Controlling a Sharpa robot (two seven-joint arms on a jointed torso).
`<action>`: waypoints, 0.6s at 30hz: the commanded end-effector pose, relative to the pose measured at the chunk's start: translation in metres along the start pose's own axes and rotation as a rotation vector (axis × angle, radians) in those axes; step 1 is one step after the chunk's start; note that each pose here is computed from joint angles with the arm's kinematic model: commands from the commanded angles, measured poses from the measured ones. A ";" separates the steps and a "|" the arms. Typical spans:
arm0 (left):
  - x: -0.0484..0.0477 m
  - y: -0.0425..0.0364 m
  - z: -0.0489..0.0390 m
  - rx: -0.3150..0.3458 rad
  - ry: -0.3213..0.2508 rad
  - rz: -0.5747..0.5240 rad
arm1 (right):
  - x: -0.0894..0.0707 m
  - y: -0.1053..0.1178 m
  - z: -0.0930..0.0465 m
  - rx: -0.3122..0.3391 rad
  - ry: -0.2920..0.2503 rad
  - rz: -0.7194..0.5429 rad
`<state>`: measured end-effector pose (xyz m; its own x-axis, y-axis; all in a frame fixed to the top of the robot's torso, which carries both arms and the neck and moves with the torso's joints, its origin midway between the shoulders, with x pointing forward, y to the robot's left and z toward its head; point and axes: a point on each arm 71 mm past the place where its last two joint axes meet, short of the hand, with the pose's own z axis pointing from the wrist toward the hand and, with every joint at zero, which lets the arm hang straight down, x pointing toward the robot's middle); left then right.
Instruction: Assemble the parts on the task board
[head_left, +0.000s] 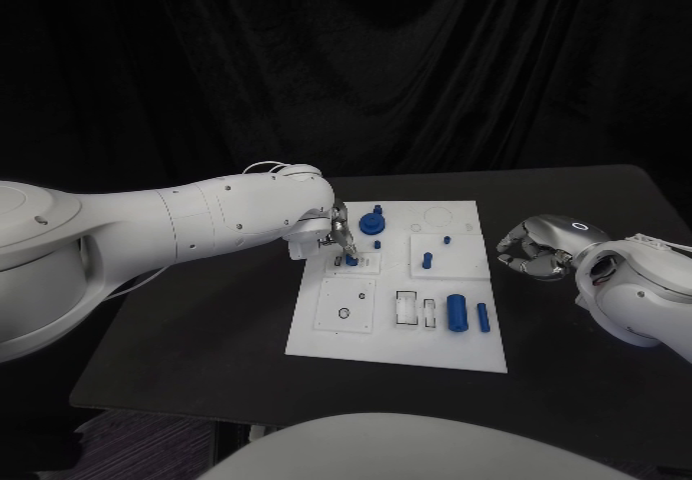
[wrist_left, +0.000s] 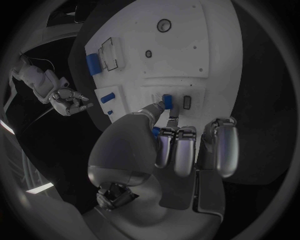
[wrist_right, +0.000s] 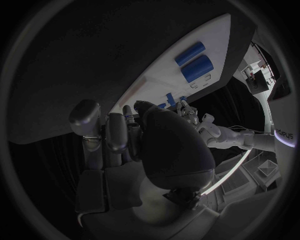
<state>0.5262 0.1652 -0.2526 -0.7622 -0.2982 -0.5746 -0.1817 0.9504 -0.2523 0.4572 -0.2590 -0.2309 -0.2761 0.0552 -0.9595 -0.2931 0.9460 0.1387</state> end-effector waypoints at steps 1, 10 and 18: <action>0.0054 -0.0030 0.0012 0.016 0.026 0.011 | 0.001 0.000 0.000 0.013 0.008 -0.004; 0.0060 -0.0027 0.0024 0.014 0.028 0.011 | 0.001 0.000 0.000 0.010 0.011 -0.004; 0.0081 -0.0032 0.0034 0.014 0.037 0.016 | 0.001 0.001 0.000 0.010 0.012 -0.005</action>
<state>0.5264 0.1639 -0.2549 -0.7649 -0.2948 -0.5728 -0.1799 0.9515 -0.2494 0.4571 -0.2581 -0.2313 -0.2810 0.0521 -0.9583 -0.2949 0.9455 0.1378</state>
